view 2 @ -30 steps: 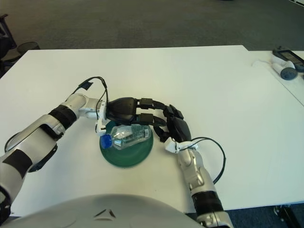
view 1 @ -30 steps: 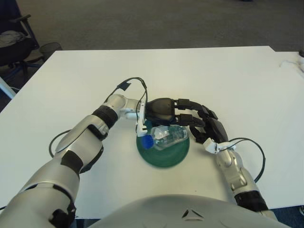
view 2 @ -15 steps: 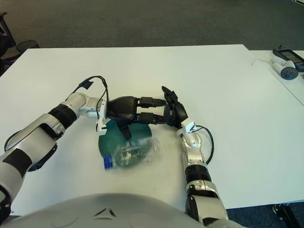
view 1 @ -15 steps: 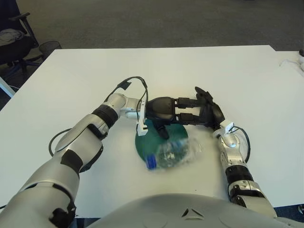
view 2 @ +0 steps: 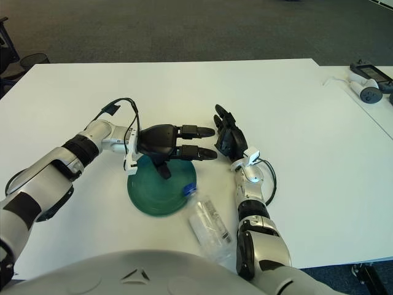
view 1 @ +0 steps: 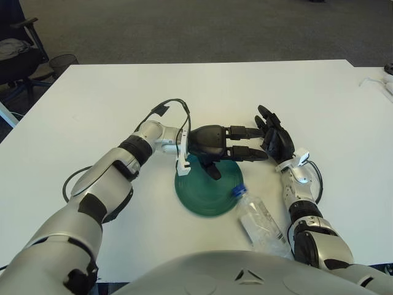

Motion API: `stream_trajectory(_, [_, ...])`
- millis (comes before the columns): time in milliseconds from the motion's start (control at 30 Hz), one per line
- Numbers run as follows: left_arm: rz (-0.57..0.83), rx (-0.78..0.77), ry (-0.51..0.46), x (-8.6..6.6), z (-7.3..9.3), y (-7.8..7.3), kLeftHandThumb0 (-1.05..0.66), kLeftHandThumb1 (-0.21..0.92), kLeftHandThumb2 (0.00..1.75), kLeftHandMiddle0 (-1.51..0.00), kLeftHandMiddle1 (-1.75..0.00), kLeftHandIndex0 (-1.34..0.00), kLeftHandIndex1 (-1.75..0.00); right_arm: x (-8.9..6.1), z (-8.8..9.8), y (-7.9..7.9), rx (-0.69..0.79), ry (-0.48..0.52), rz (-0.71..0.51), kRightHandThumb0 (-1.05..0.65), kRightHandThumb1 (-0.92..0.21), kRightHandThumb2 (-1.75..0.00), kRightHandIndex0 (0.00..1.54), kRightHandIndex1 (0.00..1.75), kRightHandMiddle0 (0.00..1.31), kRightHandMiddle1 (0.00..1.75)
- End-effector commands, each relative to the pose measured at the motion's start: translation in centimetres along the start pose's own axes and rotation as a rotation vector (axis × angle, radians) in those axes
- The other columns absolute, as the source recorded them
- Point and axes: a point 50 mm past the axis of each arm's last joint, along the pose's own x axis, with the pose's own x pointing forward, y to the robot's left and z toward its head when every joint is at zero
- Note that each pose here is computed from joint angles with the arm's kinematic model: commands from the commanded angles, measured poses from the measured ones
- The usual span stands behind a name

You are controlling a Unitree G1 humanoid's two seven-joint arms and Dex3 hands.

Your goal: Put the bottle into the plate.

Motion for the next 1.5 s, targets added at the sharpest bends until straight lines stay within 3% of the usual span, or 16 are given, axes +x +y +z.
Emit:
stream_trajectory(0, [0.025,0.017,0.012,-0.3,-0.5,0.6,-1.04,0.92,1.06,0.00,0.00,0.00,-0.08,-5.9,-5.6,1.6,0.199,0.203,-0.100,-0.75,-0.92,-1.08,0.07,0.03,0.00,0.25])
stream_trajectory(200, [0.039,0.010,0.019,-0.3,-0.8,0.8,-1.03,0.92,1.06,0.00,0.00,0.00,-0.08,-6.7,-6.0,1.4,0.203,0.227,-0.123,-0.75,-0.92,-1.05,0.10,0.04,0.00,0.32])
stream_trajectory(500, [0.075,0.009,0.029,-0.5,-1.0,1.2,-1.02,0.92,1.04,0.00,0.00,0.00,-0.06,-6.5,-5.9,1.4,0.182,0.213,-0.157,-0.79,-0.92,-1.09,0.15,0.06,0.00,0.36])
stream_trajectory(567, [0.077,0.006,0.031,-0.5,-1.0,1.2,-1.02,0.92,1.04,0.00,0.00,0.00,-0.05,-5.7,-5.2,1.5,-0.003,0.218,-0.140,-0.76,-0.92,-1.13,0.14,0.06,0.00,0.35])
stream_trajectory(633, [0.079,0.002,0.033,-0.5,-1.1,1.2,-1.01,0.92,1.04,0.00,0.00,0.00,-0.05,-4.5,-4.4,1.9,-0.341,0.250,-0.101,-0.72,-0.92,-1.14,0.12,0.04,0.00,0.33])
stream_trajectory(733, [0.082,-0.001,0.037,-0.5,-1.2,1.3,-1.01,0.92,1.04,0.00,0.00,0.00,-0.04,-7.9,-6.9,2.0,0.008,0.331,-0.157,-0.73,-0.92,-1.10,0.13,0.05,0.00,0.39])
stream_trajectory(800, [0.085,-0.003,0.040,-0.5,-1.2,1.4,-1.01,0.92,1.04,0.00,0.00,0.00,-0.03,-9.1,-7.2,2.1,0.057,0.331,-0.183,-0.75,-0.92,-1.09,0.15,0.05,0.00,0.46])
stream_trajectory(900, [0.089,-0.003,0.043,-0.5,-1.3,1.5,-1.00,0.92,1.04,0.00,0.00,0.00,-0.03,-9.3,-7.3,1.8,0.084,0.340,-0.192,-0.77,-0.92,-1.08,0.16,0.05,0.00,0.49])
stream_trajectory(1233, [0.100,-0.006,0.045,-0.5,-1.5,1.7,-0.99,0.92,1.03,0.00,0.00,0.00,0.00,-5.3,-7.2,1.1,0.232,0.394,-0.204,-0.79,-0.92,-0.98,0.15,0.04,0.00,0.51])
stream_trajectory(1333, [0.102,-0.012,0.046,-0.6,-1.5,1.6,-0.99,0.92,1.03,0.00,0.00,0.00,0.00,-4.6,-6.8,1.2,0.253,0.362,-0.205,-0.81,-0.92,-0.95,0.13,0.03,0.00,0.46])
stream_trajectory(1467, [0.098,-0.020,0.048,-0.6,-1.5,1.6,-0.98,0.92,1.03,0.00,0.00,0.00,0.00,-5.1,-6.9,1.0,0.263,0.353,-0.215,-0.83,-0.92,-0.94,0.13,0.03,0.00,0.41])
